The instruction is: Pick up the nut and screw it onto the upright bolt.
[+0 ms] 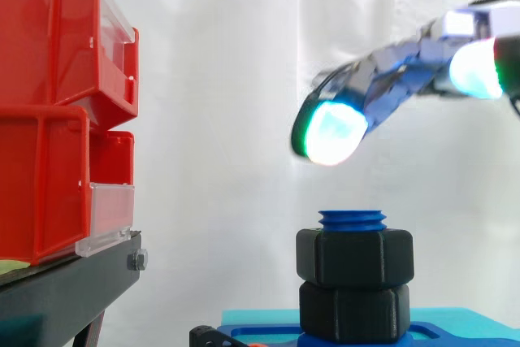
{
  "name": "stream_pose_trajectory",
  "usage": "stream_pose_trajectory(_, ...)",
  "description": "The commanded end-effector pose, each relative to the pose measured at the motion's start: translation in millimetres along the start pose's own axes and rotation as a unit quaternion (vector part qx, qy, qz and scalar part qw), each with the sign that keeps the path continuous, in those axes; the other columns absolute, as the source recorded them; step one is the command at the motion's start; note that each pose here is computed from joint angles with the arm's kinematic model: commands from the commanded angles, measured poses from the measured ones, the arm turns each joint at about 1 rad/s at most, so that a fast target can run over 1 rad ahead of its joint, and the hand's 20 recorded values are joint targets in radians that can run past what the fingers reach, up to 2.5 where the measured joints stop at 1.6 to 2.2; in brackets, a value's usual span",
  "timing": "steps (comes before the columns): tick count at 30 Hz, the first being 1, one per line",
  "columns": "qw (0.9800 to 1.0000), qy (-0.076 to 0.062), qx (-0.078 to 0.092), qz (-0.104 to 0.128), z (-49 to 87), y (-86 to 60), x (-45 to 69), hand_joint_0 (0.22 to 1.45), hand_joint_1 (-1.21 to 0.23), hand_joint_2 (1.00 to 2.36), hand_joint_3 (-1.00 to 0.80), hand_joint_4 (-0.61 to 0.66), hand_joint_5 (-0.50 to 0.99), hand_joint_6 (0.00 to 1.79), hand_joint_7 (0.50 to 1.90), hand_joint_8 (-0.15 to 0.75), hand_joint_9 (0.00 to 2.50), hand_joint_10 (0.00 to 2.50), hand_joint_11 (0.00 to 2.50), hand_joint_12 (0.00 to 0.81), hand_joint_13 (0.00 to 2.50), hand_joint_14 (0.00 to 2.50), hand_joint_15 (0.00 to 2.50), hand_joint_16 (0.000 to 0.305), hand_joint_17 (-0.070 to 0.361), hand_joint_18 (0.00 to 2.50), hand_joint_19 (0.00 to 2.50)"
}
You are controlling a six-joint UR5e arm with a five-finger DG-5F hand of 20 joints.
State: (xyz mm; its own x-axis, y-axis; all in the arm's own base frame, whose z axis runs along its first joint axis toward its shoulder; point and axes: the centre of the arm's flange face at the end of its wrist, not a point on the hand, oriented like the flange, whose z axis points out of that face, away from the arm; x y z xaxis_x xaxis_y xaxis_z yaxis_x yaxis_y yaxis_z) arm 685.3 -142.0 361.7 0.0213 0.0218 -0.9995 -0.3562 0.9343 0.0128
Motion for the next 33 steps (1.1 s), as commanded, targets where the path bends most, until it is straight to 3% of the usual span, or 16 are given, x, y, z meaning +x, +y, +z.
stream_pose_trajectory(1, 0.998, 0.056, 0.01, -0.029, -29.8, 7.5, -24.4, 0.49, -0.1, 1.0, -0.5, 0.17, -0.18, 0.5, 0.68, 0.222, 0.5, 0.0, 0.0, 0.307, 0.3, 0.0, 0.0, 0.033, 0.074, 0.0, 0.0)
stream_pose_trajectory(4, 0.9968, 0.07, 0.028, -0.024, -41.0, 8.5, -37.3, 0.49, -0.1, 1.0, -0.5, 0.17, -0.19, 0.5, 0.67, 0.225, 0.48, 0.0, 0.0, 0.309, 0.29, 0.0, 0.0, 0.033, 0.074, 0.0, 0.0)
stream_pose_trajectory(7, 0.9908, 0.109, 0.081, -0.001, -64.5, 10.1, -58.2, 0.5, -0.12, 1.0, -0.5, 0.17, -0.19, 0.5, 0.68, 0.223, 0.48, 0.0, 0.0, 0.307, 0.28, 0.0, 0.0, 0.033, 0.074, 0.0, 0.0)
stream_pose_trajectory(10, 0.9865, 0.118, 0.112, 0.021, -74.4, 12.5, -71.0, 0.5, -0.13, 1.0, -0.5, 0.18, -0.19, 0.5, 0.7, 0.224, 0.46, 0.0, 0.0, 0.311, 0.26, 0.0, 0.0, 0.034, 0.076, 0.0, 0.0)
stream_pose_trajectory(15, 0.9813, 0.132, 0.128, 0.059, -84.3, 17.5, -79.2, 0.5, -0.17, 1.0, -0.5, 0.18, -0.19, 0.5, 0.7, 0.223, 0.43, 0.0, 0.0, 0.317, 0.21, 0.0, 0.0, 0.035, 0.078, 0.0, 0.0)
stream_pose_trajectory(17, 0.9757, 0.138, 0.149, 0.084, -90.2, 19.1, -84.4, 0.51, -0.19, 1.0, -0.5, 0.19, -0.19, 0.5, 0.7, 0.224, 0.43, 0.0, 0.0, 0.318, 0.21, 0.0, 0.0, 0.035, 0.079, 0.0, 0.0)
stream_pose_trajectory(18, 0.9714, 0.14, 0.164, 0.099, -92.4, 18.1, -84.4, 0.51, -0.19, 1.0, -0.5, 0.19, -0.19, 0.5, 0.71, 0.225, 0.43, 0.0, 0.0, 0.318, 0.21, 0.0, 0.0, 0.035, 0.079, 0.0, 0.0)
stream_pose_trajectory(19, 0.9692, 0.142, 0.171, 0.107, -93.5, 18.3, -84.8, 0.51, -0.2, 1.0, -0.5, 0.19, -0.19, 0.5, 0.71, 0.224, 0.43, 0.0, 0.0, 0.318, 0.21, 0.0, 0.0, 0.035, 0.08, 0.0, 0.0)
stream_pose_trajectory(21, 0.961, 0.147, 0.187, 0.141, -96.3, 22.3, -86.4, 0.51, -0.2, 1.0, -0.5, 0.19, -0.19, 0.5, 0.71, 0.224, 0.43, 0.0, 0.0, 0.318, 0.21, 0.0, 0.0, 0.036, 0.08, 0.0, 0.0)
stream_pose_trajectory(22, 0.961, 0.147, 0.187, 0.141, -96.3, 22.3, -86.4, 0.51, -0.2, 1.0, -0.5, 0.19, -0.19, 0.5, 0.71, 0.224, 0.43, 0.0, 0.0, 0.318, 0.21, 0.0, 0.0, 0.036, 0.08, 0.0, 0.0)
stream_pose_trajectory(23, 0.9581, 0.149, 0.191, 0.154, -96.0, 24.3, -85.8, 0.51, -0.21, 1.0, -0.5, 0.19, -0.19, 0.5, 0.71, 0.225, 0.43, 0.0, 0.0, 0.318, 0.21, 0.0, 0.0, 0.036, 0.08, 0.0, 0.0)
stream_pose_trajectory(24, 0.9573, 0.147, 0.191, 0.161, -94.9, 28.3, -88.2, 0.51, -0.21, 1.0, -0.5, 0.19, -0.19, 0.5, 0.71, 0.225, 0.43, 0.0, 0.0, 0.318, 0.21, 0.0, 0.0, 0.036, 0.08, 0.0, 0.0)
stream_pose_trajectory(27, 0.9575, 0.144, 0.192, 0.16, -91.8, 34.9, -91.7, 0.51, -0.21, 1.0, -0.5, 0.19, -0.19, 0.5, 0.71, 0.225, 0.43, 0.0, 0.0, 0.32, 0.21, 0.0, 0.0, 0.036, 0.081, 0.0, 0.0)
stream_pose_trajectory(30, 0.9553, 0.139, 0.2, 0.167, -91.5, 40.7, -96.9, 0.51, -0.22, 1.0, -0.5, 0.19, -0.19, 0.5, 0.71, 0.225, 0.43, 0.0, 0.0, 0.321, 0.2, 0.0, 0.0, 0.037, 0.082, 0.0, 0.0)
stream_pose_trajectory(32, 0.9525, 0.137, 0.204, 0.181, -93.2, 42.7, -100.0, 0.51, -0.22, 1.0, -0.5, 0.19, -0.19, 0.5, 0.71, 0.228, 0.43, 0.0, 0.0, 0.325, 0.2, 0.0, 0.0, 0.037, 0.083, 0.0, 0.0)
stream_pose_trajectory(33, 0.9494, 0.136, 0.206, 0.194, -94.1, 45.5, -101.5, 0.51, -0.22, 1.0, -0.5, 0.19, -0.19, 0.5, 0.71, 0.23, 0.43, 0.0, 0.0, 0.327, 0.2, 0.0, 0.0, 0.037, 0.083, 0.0, 0.0)
